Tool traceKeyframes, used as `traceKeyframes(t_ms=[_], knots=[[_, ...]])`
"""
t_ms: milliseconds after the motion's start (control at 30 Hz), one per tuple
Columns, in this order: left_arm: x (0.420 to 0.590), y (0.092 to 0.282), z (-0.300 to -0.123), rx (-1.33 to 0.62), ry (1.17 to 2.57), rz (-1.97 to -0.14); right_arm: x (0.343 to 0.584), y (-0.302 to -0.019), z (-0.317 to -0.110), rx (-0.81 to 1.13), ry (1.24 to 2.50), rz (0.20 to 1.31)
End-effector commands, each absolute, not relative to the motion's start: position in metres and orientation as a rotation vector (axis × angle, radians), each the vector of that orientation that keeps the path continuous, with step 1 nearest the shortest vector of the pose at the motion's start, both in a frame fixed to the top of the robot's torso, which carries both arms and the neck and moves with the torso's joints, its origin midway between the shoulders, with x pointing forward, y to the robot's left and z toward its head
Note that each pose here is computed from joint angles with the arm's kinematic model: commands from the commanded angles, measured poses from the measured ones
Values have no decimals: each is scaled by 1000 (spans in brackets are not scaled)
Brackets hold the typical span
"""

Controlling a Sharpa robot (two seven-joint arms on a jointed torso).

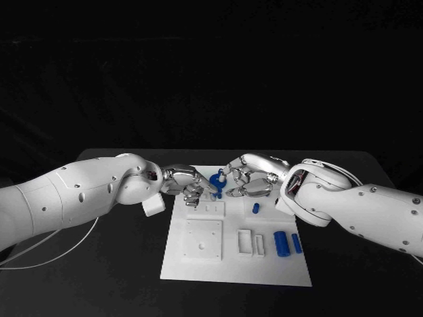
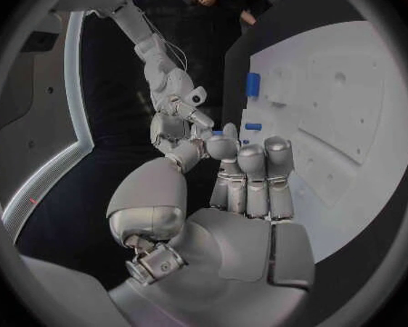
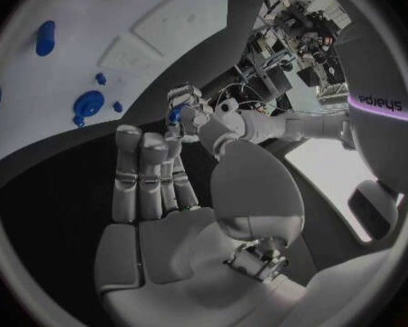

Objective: Assemble the parts on the task board

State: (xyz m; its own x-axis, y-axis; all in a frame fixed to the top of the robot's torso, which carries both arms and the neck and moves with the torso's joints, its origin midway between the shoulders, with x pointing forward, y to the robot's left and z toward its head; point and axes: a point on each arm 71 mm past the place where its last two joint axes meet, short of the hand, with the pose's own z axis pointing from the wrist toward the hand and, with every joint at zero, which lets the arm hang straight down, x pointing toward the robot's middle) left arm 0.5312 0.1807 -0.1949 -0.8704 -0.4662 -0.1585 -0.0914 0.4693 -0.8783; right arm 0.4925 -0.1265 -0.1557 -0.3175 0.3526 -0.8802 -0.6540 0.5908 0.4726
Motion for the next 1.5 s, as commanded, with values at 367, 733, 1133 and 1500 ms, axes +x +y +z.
traceKeyframes(t_ms=[367,733,1133,1500], knots=[[528,177,-193,-455,2341,-1440,487,-114,-158,-296,1582,1043],[529,177,-193,-463,2327,-1453,486,-114,-161,-311,1607,1032],[532,180,-190,-539,2262,-1498,487,-116,-163,-314,1617,1019],[534,182,-190,-566,2240,-1479,487,-117,-162,-297,1609,1027]])
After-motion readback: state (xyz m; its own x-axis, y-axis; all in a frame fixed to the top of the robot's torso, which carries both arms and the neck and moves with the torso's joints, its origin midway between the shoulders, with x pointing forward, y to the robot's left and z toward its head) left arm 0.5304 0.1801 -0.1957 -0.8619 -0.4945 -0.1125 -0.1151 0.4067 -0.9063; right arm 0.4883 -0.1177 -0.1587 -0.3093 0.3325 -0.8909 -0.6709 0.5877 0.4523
